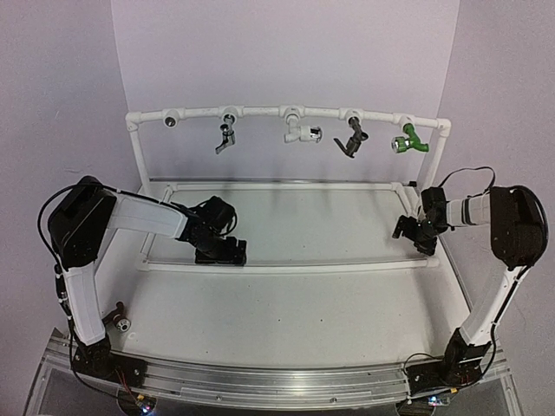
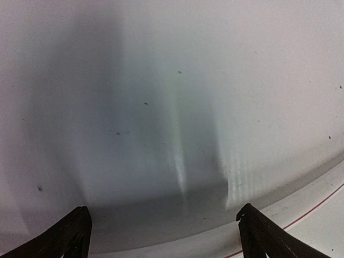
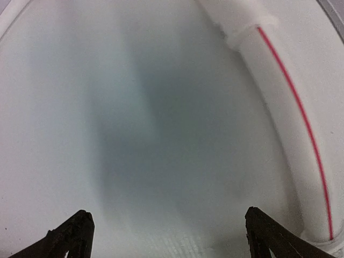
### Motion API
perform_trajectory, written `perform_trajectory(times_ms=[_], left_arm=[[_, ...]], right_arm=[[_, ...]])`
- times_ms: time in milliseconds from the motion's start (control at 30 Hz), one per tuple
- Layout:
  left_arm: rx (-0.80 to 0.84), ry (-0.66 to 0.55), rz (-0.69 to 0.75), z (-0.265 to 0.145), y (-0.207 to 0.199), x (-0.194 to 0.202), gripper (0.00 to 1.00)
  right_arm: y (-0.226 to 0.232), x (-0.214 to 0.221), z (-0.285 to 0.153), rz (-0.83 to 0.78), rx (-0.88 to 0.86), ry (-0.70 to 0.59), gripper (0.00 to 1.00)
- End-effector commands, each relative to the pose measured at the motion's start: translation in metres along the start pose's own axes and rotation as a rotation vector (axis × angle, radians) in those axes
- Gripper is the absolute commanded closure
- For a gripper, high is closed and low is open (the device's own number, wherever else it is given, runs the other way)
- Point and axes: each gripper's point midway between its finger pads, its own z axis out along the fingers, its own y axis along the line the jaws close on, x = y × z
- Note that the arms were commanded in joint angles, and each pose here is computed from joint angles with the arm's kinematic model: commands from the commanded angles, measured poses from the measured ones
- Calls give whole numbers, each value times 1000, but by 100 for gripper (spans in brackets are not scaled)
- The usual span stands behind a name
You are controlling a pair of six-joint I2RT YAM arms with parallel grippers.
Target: Install the water faucets
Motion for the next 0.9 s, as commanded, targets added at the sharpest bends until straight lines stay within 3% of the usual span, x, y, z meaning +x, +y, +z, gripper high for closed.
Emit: perform_trajectory(times_ms=[0, 233, 533, 700, 867], left_arm=[[64, 117, -1, -1, -36, 48, 2], [164, 157, 47, 2, -87, 72, 2], [325, 200, 59, 16, -148, 81, 2], [400, 193, 83, 16, -179, 74, 2], [424, 158, 105, 3, -188, 65, 2]], right_arm=[[-48, -4, 5, 65, 126, -19, 2], [-96, -25, 17, 69, 316, -45, 2], [-105, -69, 52, 19, 419, -43, 2], [-76, -77, 26, -15, 358, -76, 2], [-7, -59, -11, -106, 176, -92, 2]])
